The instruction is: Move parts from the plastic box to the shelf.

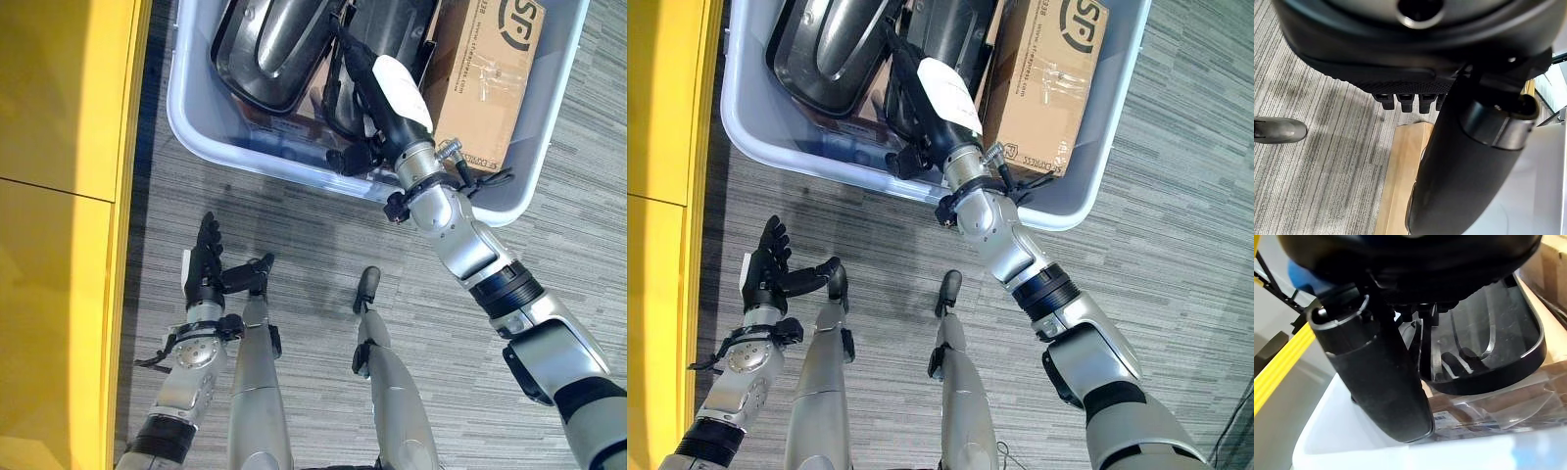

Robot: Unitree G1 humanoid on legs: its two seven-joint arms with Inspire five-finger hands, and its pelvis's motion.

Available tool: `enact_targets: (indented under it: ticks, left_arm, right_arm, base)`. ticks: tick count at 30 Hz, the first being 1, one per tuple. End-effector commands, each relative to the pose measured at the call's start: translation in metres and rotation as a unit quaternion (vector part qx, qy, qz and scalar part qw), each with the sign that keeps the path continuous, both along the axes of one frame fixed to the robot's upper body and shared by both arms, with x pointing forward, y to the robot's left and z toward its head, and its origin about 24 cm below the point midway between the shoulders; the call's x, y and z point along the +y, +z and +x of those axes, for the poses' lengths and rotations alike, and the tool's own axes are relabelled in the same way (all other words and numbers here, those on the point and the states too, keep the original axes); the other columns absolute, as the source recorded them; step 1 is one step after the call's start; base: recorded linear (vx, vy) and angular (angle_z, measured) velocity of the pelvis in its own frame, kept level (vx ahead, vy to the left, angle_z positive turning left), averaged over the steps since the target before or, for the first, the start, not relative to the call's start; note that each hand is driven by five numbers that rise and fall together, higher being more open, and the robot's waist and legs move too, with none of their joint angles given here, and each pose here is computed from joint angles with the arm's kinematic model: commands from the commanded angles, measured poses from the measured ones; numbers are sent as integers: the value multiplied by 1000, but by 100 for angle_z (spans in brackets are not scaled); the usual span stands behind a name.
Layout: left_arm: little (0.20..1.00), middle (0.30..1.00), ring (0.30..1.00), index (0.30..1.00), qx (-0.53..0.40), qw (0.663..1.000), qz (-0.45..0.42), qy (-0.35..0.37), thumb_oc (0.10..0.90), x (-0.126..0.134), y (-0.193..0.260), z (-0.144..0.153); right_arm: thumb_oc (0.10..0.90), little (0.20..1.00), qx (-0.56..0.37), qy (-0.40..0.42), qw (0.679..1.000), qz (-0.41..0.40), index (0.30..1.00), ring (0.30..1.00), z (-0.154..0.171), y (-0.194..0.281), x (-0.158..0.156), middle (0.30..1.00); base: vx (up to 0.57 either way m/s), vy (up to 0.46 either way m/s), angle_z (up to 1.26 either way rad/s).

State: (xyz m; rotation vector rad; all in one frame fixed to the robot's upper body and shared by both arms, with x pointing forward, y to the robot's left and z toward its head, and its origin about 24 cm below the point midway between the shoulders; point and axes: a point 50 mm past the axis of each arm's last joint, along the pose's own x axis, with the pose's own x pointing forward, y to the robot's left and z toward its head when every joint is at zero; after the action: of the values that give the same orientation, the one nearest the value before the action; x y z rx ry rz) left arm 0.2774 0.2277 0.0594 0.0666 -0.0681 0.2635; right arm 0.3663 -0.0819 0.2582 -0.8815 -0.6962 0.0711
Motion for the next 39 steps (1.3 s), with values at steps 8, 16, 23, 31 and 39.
enact_targets:
  ticks: [8,16,23,31,39]
  left_arm:
    - [1000,1000,1000,1000,-83,996,22,-11,900,-8,29,-4]
    - [1000,1000,1000,1000,-87,996,25,-15,900,-13,30,-3]
    - [1000,1000,1000,1000,-82,996,24,-15,900,-13,28,-3]
    - [1000,1000,1000,1000,-81,996,22,-13,900,-13,26,-5]
    - [1000,1000,1000,1000,-81,996,20,-13,900,-15,26,-5]
  right_arm:
    - [900,1000,-146,-62,987,31,1000,1000,-10,55,-15,1000]
    - [900,1000,-138,-111,984,34,1000,1000,2,51,-22,1000]
    - [900,1000,-99,-106,989,25,1000,1000,11,37,-14,1000]
    - [900,1000,-64,-103,992,42,1000,1000,19,26,-10,1000]
    - [800,860,-5,-104,992,69,860,860,32,11,-5,860]
  base:
    - [0,0,0]
    - [1,2,1]
    - [1,2,0]
    - [0,0,0]
    - [2,6,1]
